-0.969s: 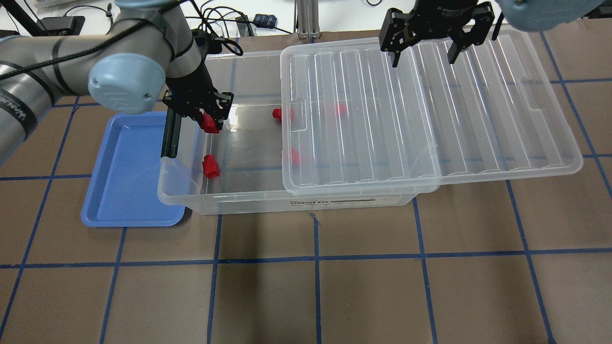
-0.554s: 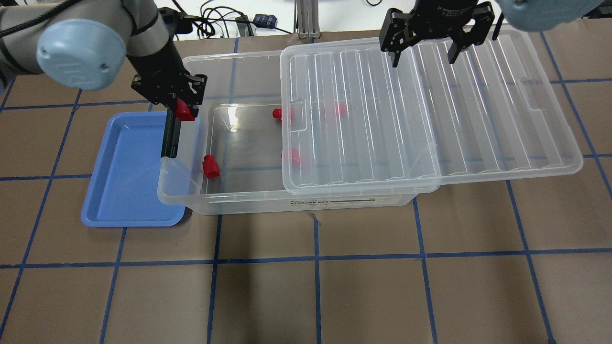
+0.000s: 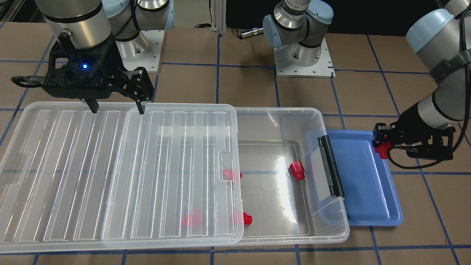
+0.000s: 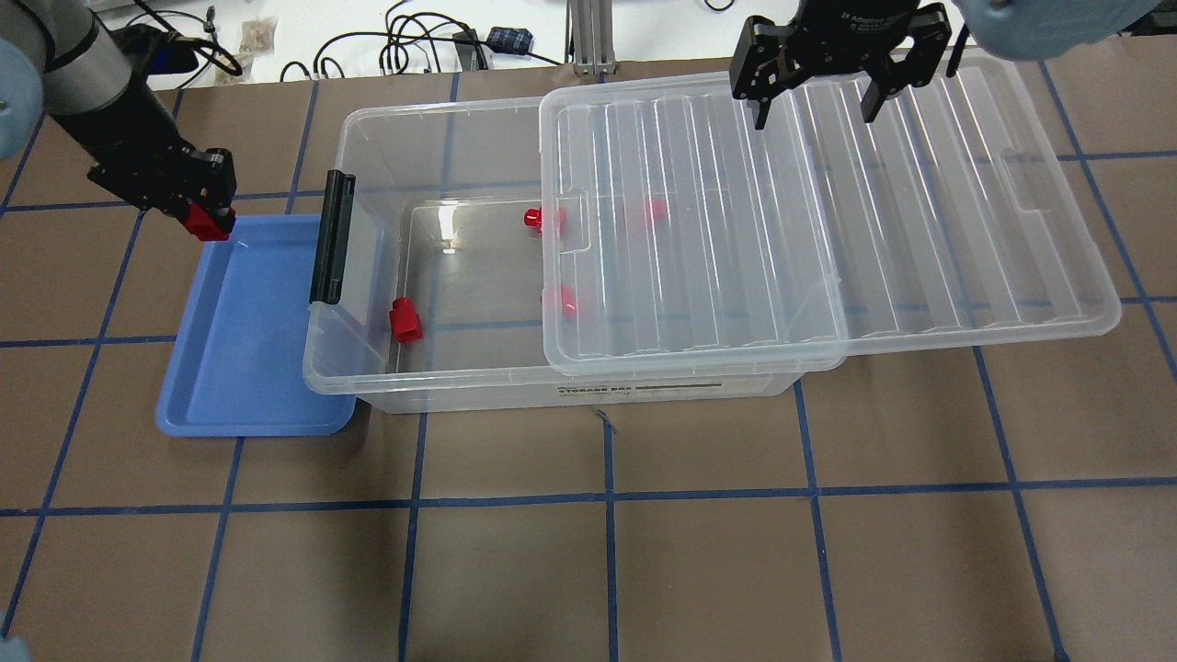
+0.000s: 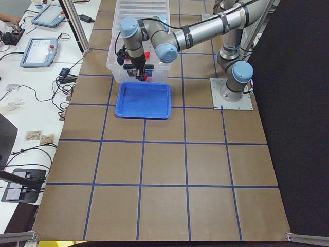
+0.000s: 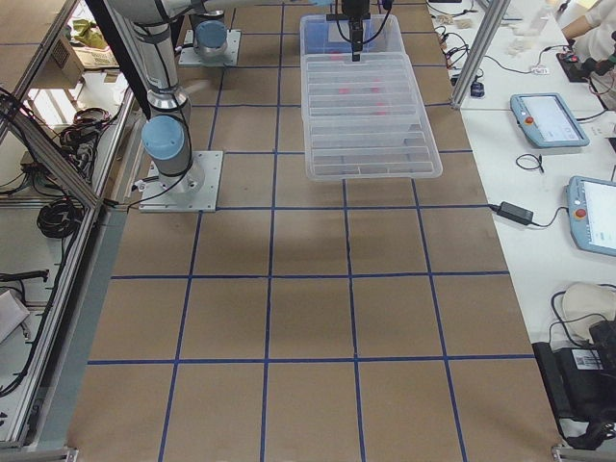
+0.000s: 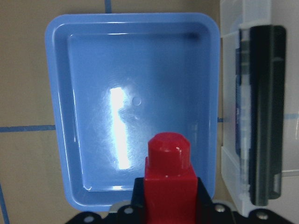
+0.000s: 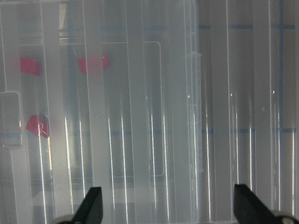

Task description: Place red block in blue tray from box

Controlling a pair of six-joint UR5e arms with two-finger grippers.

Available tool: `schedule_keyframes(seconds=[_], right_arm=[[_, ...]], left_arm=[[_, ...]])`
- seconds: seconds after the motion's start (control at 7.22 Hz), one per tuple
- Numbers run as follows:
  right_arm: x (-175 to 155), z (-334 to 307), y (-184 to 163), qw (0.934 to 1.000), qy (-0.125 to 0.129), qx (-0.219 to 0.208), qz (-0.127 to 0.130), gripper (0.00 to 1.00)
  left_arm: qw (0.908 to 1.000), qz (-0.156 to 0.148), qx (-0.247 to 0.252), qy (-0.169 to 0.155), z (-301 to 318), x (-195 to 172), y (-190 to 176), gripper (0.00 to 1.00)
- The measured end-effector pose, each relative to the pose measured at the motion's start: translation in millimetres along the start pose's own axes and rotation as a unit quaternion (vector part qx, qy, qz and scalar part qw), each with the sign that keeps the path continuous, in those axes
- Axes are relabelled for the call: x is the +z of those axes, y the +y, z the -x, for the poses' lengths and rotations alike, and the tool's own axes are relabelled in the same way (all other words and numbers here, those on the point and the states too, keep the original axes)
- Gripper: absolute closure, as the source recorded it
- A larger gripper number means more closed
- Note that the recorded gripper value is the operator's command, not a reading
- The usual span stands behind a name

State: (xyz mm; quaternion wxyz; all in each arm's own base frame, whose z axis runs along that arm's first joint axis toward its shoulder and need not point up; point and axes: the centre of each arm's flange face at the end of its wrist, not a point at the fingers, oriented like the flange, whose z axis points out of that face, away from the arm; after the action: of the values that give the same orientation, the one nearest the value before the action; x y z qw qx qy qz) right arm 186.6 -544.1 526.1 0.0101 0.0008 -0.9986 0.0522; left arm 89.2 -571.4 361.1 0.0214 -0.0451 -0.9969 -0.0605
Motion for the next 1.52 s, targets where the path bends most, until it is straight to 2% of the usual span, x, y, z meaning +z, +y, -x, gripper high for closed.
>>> schedule_keyframes(seconds=[0.42,0.83,0.97,1.11,1.25,1.38,1.52], right_arm=[[1,0,0,1.0000,0.000,0.001,0.001,0.00],[1,-4,-2,1.0000,0.001,0.003,0.000,0.00],[1,-16,-7,1.0000,0.002,0.003,-0.002,0.00],[1,-47,-16,1.0000,0.005,0.004,-0.003,0.00],[3,-95,-25,1.0000,0.009,0.000,0.000,0.00],[7,-149,-32,0.9998,0.014,-0.011,0.004,0.00],[13,-197,-35,0.9995,0.017,-0.024,0.008,0.00]], left_arm=[[0.9999,0.010,0.008,0.008,22,77,-1,1.00],[0.9995,0.025,0.005,0.017,30,128,-15,1.00],[0.9994,0.030,0.005,0.019,32,139,-19,0.83],[0.9992,0.034,0.004,0.022,33,147,-20,0.81],[0.9990,0.038,0.004,0.024,34,152,-21,0.38],[0.9989,0.040,0.004,0.025,34,155,-22,0.15],[0.9988,0.042,0.004,0.025,34,157,-22,0.12]])
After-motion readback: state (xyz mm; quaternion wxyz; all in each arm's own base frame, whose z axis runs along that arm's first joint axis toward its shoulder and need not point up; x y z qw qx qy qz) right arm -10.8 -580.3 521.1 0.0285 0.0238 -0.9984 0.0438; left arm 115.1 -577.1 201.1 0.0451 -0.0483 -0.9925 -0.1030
